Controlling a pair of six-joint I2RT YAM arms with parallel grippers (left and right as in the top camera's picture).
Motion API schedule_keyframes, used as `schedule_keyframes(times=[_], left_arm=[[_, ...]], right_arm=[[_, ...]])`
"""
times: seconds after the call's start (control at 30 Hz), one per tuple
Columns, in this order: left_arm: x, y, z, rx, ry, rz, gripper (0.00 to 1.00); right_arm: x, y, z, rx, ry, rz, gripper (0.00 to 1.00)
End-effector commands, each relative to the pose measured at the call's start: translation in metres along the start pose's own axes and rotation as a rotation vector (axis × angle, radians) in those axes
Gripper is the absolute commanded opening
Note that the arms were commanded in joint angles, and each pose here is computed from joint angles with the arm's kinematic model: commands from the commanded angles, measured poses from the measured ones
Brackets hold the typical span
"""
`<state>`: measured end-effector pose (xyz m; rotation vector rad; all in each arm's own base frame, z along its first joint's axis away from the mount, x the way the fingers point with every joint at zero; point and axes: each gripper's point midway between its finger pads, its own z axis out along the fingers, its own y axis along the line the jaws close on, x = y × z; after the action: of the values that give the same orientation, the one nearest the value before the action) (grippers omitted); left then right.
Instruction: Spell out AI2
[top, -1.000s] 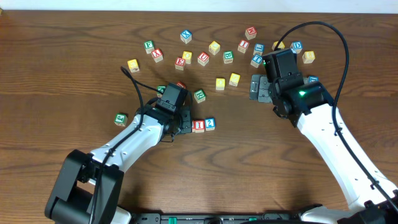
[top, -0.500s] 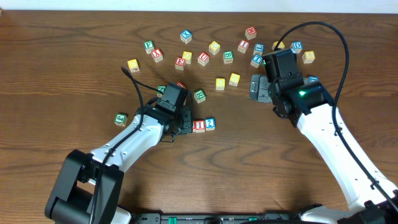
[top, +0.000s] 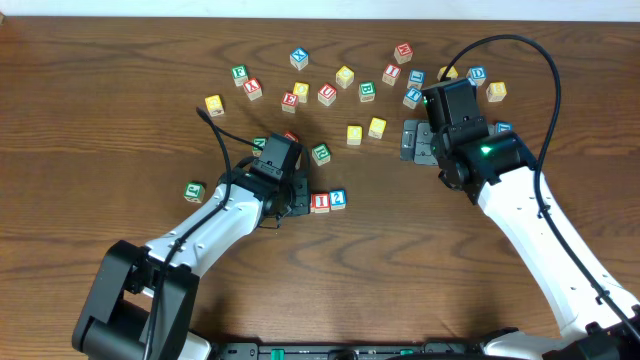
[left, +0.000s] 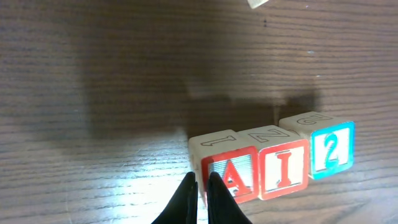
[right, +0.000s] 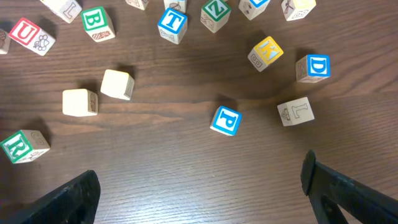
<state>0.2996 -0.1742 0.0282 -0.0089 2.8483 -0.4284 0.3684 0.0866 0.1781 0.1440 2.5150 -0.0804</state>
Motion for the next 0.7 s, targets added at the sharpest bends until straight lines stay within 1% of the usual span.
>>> schedule_keyframes(times=[0.0,0.4,0.67], left_arm=[[0.006,-0.001,0.005,0.014,0.024,0.02,0.07],[0.006,-0.002,0.005,0.015,0.023,0.02,0.07],[0.004,-0.007,-0.012,0.036,0.001,0.029,0.07]], right_arm=[[-0.007,-0.001,-0.004,-0.003,-0.019,0.001,0.99],[-0.006,-0.001,-0.004,-0.003,-0.018,0.0,0.99],[-0.005,-0.001,-0.003,-0.002,-0.014,0.0,0.99]])
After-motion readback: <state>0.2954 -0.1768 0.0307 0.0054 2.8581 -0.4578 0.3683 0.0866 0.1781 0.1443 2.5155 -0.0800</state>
